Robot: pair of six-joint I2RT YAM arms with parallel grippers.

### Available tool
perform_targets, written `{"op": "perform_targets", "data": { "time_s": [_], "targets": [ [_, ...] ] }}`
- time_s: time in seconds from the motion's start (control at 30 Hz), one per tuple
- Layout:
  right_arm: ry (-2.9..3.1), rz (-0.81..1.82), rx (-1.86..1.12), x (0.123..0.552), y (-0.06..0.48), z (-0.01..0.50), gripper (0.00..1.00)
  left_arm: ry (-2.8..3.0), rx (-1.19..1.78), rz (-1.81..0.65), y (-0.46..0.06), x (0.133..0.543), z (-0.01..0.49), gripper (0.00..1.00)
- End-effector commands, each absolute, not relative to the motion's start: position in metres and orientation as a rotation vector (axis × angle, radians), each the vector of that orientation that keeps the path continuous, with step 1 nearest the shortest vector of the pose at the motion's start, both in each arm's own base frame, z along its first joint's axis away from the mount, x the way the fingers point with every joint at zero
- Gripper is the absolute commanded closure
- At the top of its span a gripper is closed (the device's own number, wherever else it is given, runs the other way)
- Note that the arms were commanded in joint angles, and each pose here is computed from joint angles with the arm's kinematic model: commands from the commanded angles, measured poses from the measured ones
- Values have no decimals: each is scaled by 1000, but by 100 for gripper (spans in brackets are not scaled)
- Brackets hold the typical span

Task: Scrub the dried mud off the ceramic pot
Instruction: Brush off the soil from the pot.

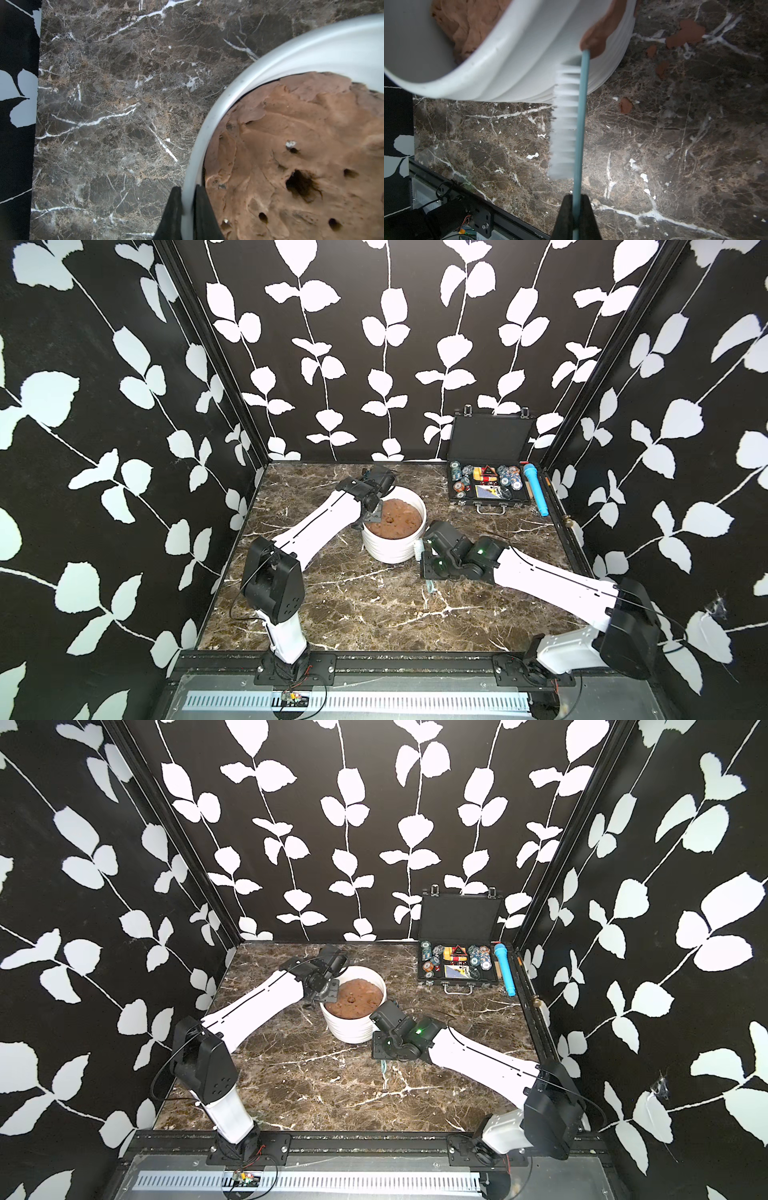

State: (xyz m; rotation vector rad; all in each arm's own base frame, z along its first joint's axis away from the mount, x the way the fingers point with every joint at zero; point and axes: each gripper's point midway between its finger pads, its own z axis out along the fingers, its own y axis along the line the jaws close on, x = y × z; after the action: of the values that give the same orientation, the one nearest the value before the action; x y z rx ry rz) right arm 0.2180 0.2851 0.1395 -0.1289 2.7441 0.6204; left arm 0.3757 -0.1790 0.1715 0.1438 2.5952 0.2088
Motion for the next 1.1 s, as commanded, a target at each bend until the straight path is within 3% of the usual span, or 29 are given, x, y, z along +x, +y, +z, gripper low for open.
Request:
{"op": "perform_targets", "data": {
  "time_s": [0.0,0.57,0.77,1.07],
  "targets": [
    [2654,654,-90,245,292,156,100,2646,222,199,-190,378,131,100],
    [2683,555,-54,295,258,140,100,2632,294,210,-193,377,125,100],
    [2786,495,-161,262,234,127,100,2620,295,227,-193,382,126,100],
    [2789,626,-330,228,233,142,100,2566,411,271,-196,402,127,100]
  ]
}}
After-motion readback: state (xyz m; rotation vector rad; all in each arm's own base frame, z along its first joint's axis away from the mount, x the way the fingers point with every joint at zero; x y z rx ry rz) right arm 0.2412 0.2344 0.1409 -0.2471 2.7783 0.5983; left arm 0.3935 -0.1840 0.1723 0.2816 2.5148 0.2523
